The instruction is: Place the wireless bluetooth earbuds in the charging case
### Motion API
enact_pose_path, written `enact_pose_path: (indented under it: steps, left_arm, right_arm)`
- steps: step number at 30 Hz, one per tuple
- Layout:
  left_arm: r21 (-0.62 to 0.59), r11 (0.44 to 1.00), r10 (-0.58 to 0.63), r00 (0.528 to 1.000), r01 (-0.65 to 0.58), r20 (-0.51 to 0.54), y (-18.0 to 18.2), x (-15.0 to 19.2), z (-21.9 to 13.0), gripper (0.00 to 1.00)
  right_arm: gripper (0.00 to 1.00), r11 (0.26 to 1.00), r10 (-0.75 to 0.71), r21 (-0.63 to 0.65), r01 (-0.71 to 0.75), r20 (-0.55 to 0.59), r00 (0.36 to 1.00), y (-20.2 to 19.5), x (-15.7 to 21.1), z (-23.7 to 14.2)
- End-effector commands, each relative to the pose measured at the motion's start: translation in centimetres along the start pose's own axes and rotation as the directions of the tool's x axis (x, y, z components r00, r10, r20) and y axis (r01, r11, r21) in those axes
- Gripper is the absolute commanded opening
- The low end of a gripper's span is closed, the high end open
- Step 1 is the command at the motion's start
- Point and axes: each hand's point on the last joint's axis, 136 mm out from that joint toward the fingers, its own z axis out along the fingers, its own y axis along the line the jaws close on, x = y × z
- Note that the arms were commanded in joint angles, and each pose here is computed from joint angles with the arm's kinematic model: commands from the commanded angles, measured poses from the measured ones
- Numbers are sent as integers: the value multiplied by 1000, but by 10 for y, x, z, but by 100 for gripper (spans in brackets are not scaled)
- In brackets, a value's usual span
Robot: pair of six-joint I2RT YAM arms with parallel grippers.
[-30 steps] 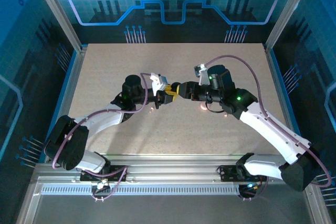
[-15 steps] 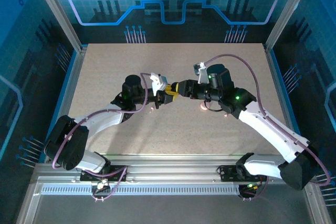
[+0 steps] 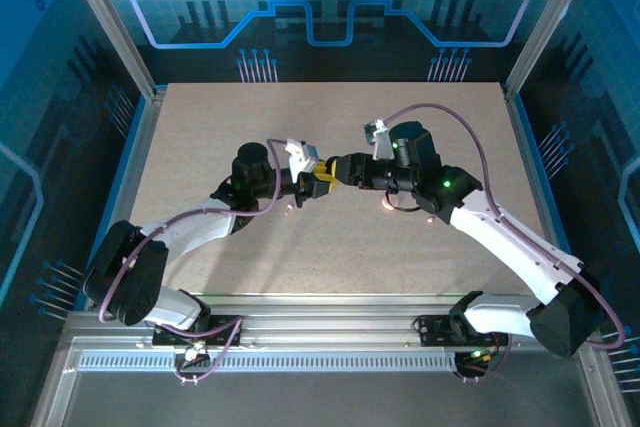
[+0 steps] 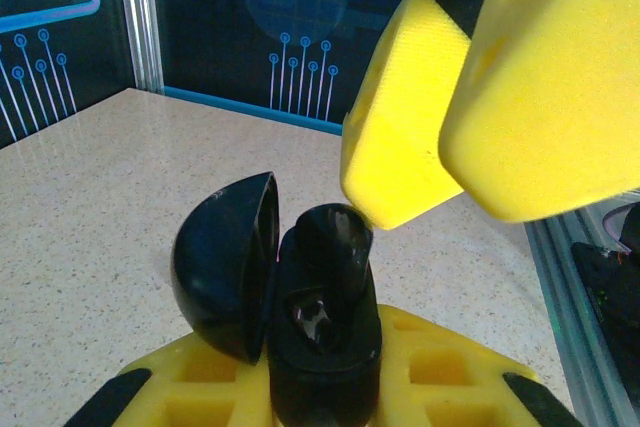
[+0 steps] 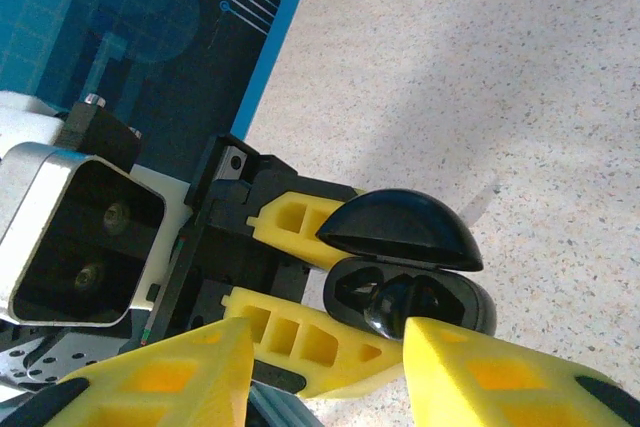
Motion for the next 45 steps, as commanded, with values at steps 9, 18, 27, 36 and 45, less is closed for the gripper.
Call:
enact_pose_path:
  steps: [9, 18, 27, 36, 45]
  left_arm:
    - [-6, 998, 58, 997, -58, 50, -3, -24, -2, 19]
    - [2, 998, 60, 997, -60, 54, -6, -25, -3, 20]
    - [2, 998, 66, 996, -66, 59, -8, -28, -5, 20]
    - [16, 998, 63, 996, -64, 67, -11, -30, -6, 20]
    - [12, 998, 62, 995, -63, 72, -11, -32, -6, 20]
  right_arm:
    - [41, 989, -90, -117, 87, -26, 996, 30, 7, -4]
    - [47, 988, -156, 15, 156, 1, 988, 15, -3, -14]
    - [48, 981, -192, 11, 192, -1, 981, 16, -7, -7]
    - [49, 977, -211, 11, 211, -7, 977, 17, -10, -1]
    - [47, 971, -236, -41, 235, -16, 972, 25, -10, 2]
